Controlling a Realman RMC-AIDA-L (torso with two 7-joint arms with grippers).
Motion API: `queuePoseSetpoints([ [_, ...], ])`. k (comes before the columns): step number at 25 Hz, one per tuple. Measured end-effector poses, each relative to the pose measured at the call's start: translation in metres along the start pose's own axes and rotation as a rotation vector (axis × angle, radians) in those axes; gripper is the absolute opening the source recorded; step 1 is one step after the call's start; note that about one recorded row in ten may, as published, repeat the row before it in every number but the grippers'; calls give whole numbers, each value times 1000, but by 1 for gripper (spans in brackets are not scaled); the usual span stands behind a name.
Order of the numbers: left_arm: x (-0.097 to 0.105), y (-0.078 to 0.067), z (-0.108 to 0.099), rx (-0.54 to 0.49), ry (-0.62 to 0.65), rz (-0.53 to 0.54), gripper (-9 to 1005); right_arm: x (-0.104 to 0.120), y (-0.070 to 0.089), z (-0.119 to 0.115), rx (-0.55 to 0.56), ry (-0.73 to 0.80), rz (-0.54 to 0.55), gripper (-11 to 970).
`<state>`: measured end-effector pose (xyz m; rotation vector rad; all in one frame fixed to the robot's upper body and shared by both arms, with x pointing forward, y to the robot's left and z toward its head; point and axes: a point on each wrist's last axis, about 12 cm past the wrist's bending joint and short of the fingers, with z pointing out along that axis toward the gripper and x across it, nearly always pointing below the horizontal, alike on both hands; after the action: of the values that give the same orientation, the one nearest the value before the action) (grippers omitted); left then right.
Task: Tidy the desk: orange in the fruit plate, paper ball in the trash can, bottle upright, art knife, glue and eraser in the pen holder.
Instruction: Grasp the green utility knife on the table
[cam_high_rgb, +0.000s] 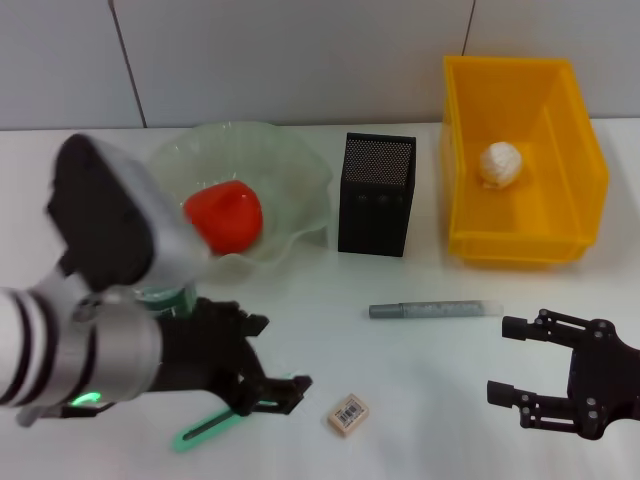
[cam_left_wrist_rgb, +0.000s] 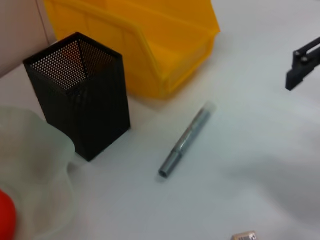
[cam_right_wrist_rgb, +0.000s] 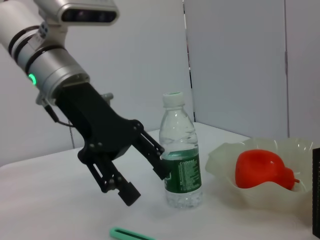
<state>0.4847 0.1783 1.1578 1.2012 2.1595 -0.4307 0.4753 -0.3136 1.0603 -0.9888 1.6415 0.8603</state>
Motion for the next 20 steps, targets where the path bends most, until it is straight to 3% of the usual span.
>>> queuePoseSetpoints([
  [6,-17,4,17,54,111,-25,801,0,0,1,-4,2,0,775],
  [13,-17,8,37,54,221,-5,786,2,3,6,-38,30,-2,774],
  [20,-21,8,41,37,262,35,765,2,4,7,-59,36,-3,774],
])
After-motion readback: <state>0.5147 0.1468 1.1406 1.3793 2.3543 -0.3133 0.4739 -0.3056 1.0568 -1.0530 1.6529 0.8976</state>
